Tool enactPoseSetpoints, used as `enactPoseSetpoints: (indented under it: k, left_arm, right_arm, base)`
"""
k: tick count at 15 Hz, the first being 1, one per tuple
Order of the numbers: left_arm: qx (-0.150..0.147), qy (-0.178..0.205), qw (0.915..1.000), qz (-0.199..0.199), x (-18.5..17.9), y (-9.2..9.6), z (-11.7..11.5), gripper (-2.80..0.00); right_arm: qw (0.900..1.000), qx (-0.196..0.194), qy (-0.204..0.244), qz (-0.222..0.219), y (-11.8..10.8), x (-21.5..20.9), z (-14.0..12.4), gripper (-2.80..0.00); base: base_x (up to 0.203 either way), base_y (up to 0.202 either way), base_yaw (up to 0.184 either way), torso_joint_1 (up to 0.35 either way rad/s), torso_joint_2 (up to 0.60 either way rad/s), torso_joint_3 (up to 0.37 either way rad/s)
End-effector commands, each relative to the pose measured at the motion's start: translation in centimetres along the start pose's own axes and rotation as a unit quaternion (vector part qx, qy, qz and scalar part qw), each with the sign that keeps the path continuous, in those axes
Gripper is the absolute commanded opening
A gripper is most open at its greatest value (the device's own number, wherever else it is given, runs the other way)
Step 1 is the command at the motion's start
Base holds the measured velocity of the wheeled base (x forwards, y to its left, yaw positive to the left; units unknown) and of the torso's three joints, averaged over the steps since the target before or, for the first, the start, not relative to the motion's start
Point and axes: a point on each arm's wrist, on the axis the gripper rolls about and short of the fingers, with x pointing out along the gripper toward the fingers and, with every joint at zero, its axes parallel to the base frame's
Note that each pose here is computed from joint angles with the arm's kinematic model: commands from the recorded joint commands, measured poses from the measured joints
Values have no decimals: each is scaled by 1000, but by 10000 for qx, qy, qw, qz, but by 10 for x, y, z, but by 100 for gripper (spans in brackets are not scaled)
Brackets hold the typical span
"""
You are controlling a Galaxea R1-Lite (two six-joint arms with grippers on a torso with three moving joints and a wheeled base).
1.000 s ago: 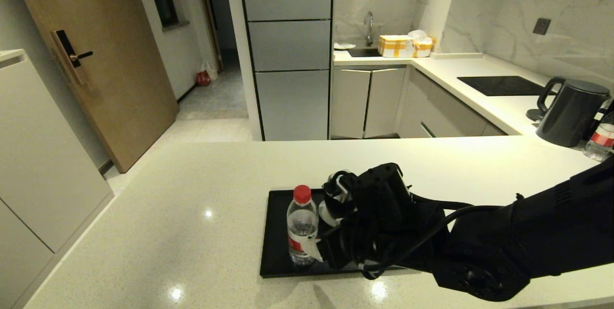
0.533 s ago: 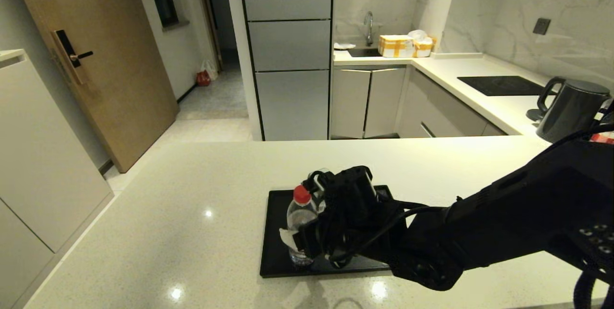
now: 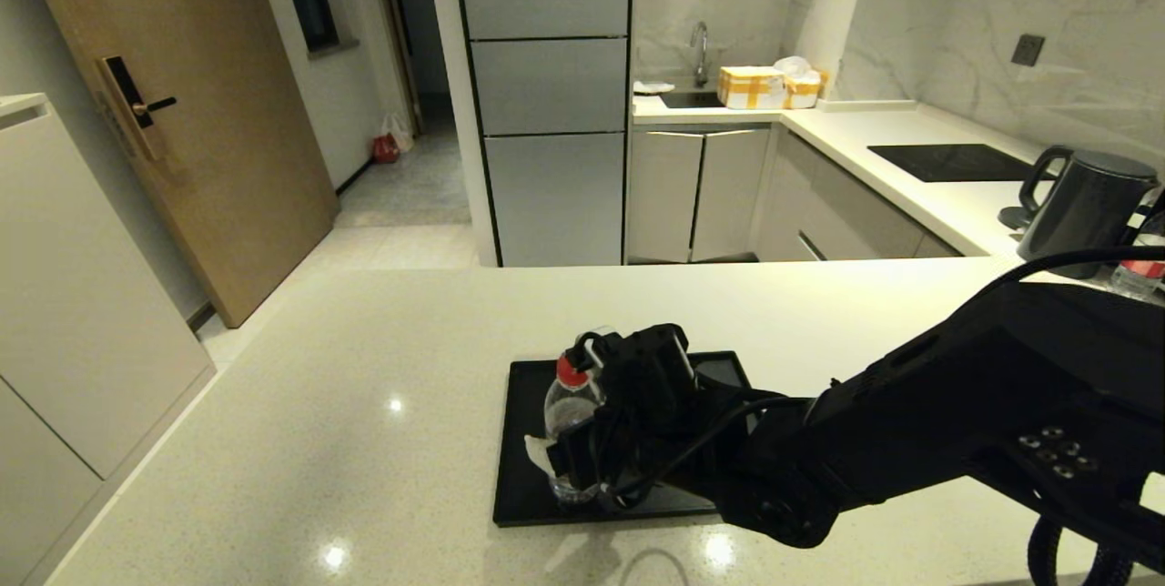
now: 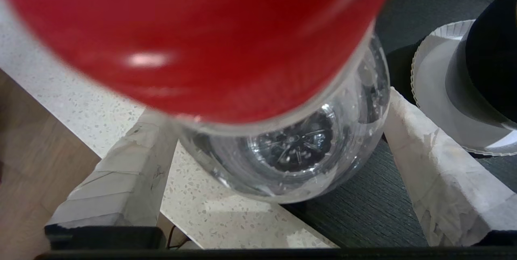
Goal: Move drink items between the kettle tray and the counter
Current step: Pick up the bottled water, then place it on the right
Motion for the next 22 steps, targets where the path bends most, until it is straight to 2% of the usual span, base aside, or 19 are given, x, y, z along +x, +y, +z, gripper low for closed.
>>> enactPoseSetpoints:
  k: [1,13,16,19,22]
  left_arm:
    - [-1,-3,10000,2,0,0,0,-280]
    - [-1,-3,10000,2,0,0,0,-280]
    - [-1,-3,10000,2,0,0,0,-280]
    - [-1,-11,10000,3,0,0,0,-280]
    - [-1,-3,10000,2,0,0,0,-280]
  right_arm:
    - [10000,7,-14,-16,0,1,0,-280]
    - [9999,16,-93,-110,1,-4,6,-280]
    - [9994,40,-337,-61,4,-39,32,-280]
    - [9981,108,-609,-32,4,-94,63,-280]
    - [9963,261,-787,-237,-4,-150,80,-280]
  base:
    - [0,0,0,0,0,0]
    - [0,0,0,0,0,0]
    - [0,0,0,0,0,0]
    - [0,0,0,0,0,0]
    - [0,0,0,0,0,0]
